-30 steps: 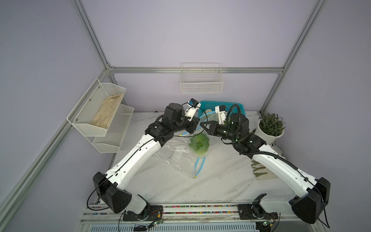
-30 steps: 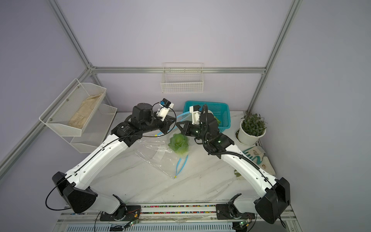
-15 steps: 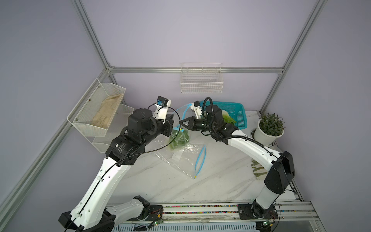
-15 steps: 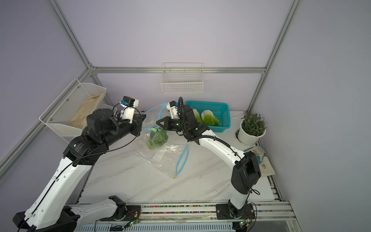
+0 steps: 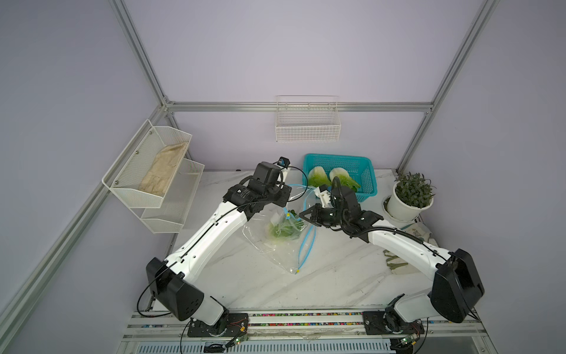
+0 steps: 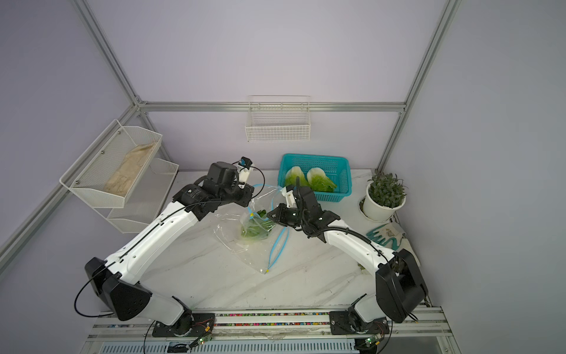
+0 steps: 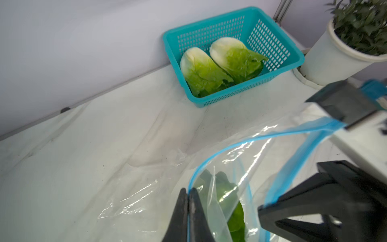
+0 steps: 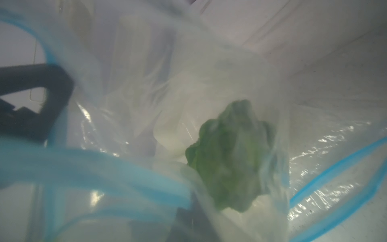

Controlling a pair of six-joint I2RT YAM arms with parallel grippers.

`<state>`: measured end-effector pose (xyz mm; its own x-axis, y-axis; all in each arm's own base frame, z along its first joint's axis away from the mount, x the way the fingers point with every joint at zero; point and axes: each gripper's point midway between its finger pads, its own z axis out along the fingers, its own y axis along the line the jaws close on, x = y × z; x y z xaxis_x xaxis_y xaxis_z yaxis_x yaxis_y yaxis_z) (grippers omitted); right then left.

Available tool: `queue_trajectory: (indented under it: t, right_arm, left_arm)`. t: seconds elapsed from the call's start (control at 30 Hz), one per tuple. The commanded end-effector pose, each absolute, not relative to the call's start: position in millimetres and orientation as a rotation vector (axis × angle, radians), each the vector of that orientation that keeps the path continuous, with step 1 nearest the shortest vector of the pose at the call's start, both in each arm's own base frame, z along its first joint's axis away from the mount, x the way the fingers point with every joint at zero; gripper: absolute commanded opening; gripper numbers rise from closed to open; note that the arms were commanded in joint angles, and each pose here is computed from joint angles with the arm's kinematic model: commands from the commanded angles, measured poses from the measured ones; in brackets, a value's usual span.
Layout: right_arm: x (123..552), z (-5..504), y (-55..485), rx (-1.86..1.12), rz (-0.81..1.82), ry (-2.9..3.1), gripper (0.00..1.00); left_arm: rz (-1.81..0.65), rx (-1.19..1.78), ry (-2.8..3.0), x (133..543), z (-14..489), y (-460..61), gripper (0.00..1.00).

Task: Open the zip-top bag and take out the chinese cabbages
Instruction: Open the zipper food storage bag.

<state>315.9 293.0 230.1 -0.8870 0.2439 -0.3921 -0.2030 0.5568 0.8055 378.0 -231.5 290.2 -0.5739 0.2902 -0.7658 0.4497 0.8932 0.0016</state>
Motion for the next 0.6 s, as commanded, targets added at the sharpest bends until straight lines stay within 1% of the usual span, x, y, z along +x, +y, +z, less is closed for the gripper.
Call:
queue_trajectory:
  t: [0.0, 0.13, 0.2, 0.33, 0.47, 0.57]
  right_arm:
    - [303.7, 263.7, 272.3, 0.076, 1.324, 2.242, 0.00]
    - [288.8, 282.4, 257.8, 0.095, 1.361, 2.210, 0.00]
    - [284.7, 279.8, 248.5, 0.137, 1.346, 2.232, 0.00]
    - [279.3, 261.3, 224.6, 0.256, 1.233, 2.296, 0.00]
    - [272.7, 231.3, 201.8, 0.374, 1.091, 2.393, 0.00]
    - [272.2, 236.0, 193.6, 0.378, 1.030, 2.394, 0.01]
  left_arm:
    - [-0.367, 0.490, 2.122, 383.1, 325.6, -252.4, 0.00]
    - [-0.429, 0.506, 2.097, 385.8, 328.7, -269.5, 0.00]
    - [-0.458, 0.509, 2.089, 385.7, 330.5, -275.8, 0.00]
    - [-0.506, 0.528, 2.067, 382.7, 333.8, -287.9, 0.00]
    - [-0.554, 0.544, 2.050, 378.0, 337.9, -299.4, 0.00]
    - [-0.592, 0.552, 2.038, 373.7, 343.1, -307.9, 0.00]
